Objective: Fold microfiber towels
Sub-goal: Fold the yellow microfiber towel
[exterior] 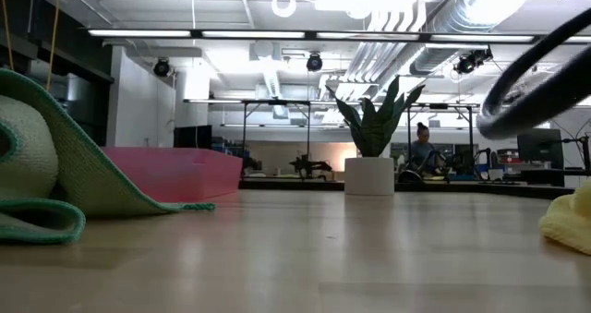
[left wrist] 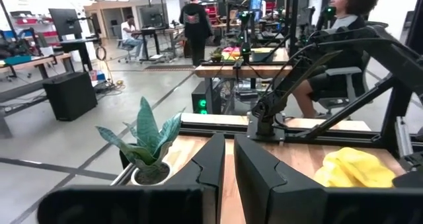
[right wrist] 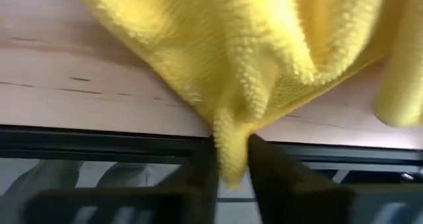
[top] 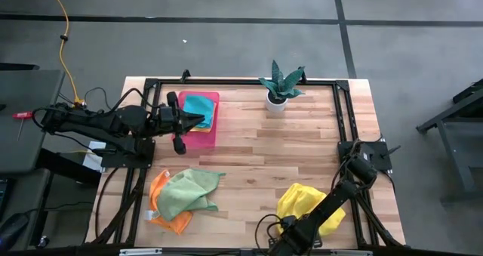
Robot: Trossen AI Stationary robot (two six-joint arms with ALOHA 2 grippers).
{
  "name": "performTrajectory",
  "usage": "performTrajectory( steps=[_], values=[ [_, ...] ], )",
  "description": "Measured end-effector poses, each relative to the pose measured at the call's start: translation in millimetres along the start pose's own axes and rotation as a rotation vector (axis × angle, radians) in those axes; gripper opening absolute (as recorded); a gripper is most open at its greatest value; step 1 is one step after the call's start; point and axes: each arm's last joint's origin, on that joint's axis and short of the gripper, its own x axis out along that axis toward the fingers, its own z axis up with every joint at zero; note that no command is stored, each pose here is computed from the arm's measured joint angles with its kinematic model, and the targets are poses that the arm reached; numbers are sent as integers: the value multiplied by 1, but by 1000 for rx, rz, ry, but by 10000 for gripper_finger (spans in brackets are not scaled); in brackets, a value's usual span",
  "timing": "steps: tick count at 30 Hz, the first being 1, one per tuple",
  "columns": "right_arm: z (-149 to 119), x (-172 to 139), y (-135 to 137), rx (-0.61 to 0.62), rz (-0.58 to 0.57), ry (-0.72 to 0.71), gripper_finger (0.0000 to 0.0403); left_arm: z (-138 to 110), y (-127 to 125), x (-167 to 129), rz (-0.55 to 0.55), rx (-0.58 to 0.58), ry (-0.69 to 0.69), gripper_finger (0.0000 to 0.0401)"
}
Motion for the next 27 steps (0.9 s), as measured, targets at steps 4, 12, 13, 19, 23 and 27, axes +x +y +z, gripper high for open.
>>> performTrajectory(
  steps=[4,12,13,19,23,27],
  values=[
    [0,-5,-1,-28,26,-36,11,1,1,0,24,16,-5,26],
    [0,-90,-10,-362,245,-100,3,6,2,-2,45,-8,-54,26],
    [3,-106,-10,-424,294,-116,2,7,2,-2,45,-10,-59,26],
    [45,-199,-18,-639,511,-285,1,8,2,-2,16,-18,-74,26],
    [79,-248,-37,-708,544,-488,1,8,0,-1,-40,-84,-75,26],
    [112,-280,-63,-779,464,-579,1,2,-6,9,-76,-135,-40,26]
  ],
)
